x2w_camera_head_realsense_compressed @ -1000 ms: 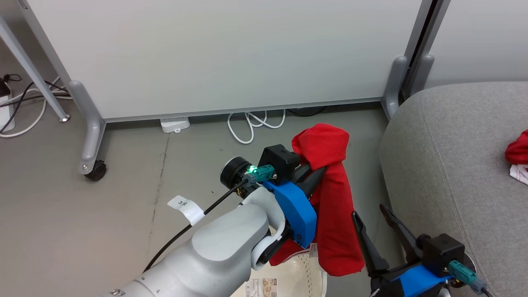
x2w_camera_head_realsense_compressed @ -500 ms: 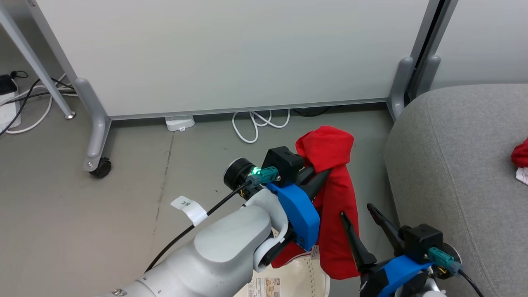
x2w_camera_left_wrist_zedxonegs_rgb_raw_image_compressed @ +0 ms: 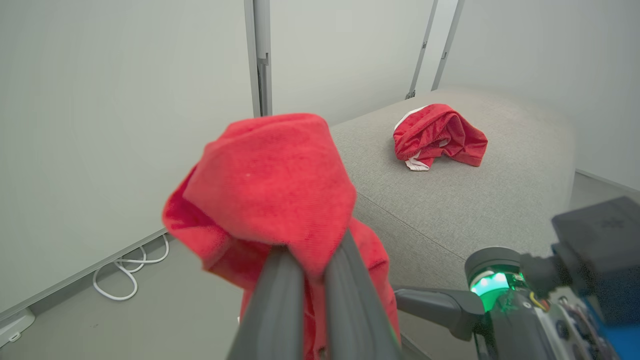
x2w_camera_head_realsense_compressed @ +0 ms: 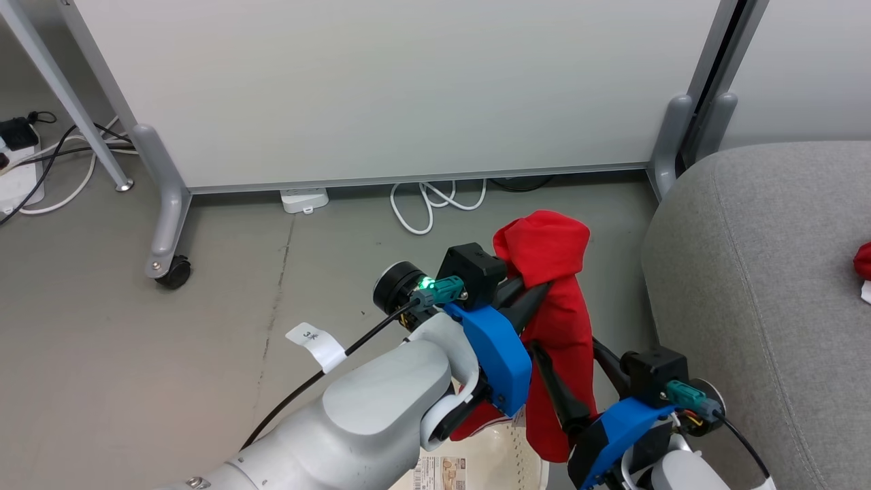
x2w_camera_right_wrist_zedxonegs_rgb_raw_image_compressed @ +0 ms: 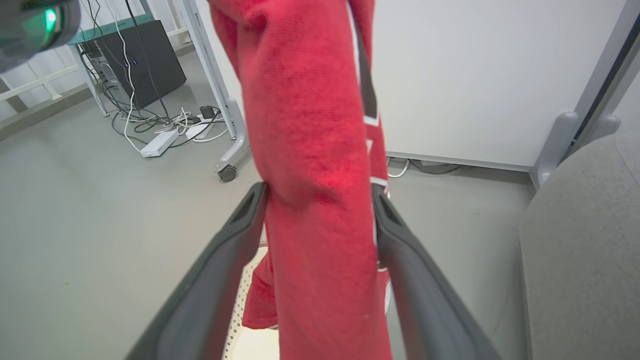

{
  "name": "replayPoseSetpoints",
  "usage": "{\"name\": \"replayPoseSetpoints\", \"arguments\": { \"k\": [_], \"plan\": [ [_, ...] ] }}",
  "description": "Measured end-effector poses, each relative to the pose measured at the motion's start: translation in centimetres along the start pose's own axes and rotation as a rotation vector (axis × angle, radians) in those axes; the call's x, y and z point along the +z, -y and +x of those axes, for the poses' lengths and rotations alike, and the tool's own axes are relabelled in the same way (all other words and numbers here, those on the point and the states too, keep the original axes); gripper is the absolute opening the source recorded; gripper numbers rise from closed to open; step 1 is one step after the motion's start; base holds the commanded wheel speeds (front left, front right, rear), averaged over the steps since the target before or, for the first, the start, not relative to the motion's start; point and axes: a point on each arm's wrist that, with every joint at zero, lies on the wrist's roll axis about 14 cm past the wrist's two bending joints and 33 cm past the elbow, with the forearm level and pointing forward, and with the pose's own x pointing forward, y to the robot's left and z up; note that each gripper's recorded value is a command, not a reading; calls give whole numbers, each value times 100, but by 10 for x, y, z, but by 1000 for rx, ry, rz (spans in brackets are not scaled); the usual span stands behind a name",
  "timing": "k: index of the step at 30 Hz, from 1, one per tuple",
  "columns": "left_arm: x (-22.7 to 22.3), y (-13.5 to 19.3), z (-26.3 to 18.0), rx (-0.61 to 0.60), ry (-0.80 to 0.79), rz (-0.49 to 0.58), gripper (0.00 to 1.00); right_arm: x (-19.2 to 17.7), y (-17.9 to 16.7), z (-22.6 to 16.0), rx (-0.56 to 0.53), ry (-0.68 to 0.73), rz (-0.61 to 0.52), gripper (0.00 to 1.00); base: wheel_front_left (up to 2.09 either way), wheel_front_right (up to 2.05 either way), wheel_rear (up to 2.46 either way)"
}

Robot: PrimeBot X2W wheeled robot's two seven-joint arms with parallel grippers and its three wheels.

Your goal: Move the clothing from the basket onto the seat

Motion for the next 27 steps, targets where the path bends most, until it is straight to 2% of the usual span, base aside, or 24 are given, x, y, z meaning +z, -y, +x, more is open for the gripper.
{"name": "replayPoseSetpoints", "arguments": {
  "k": [27],
  "plan": [
    [3,6,-1,-16,-4,7,0,-4,6,27,10,-19,-10,100,0,0,0]
  ]
}}
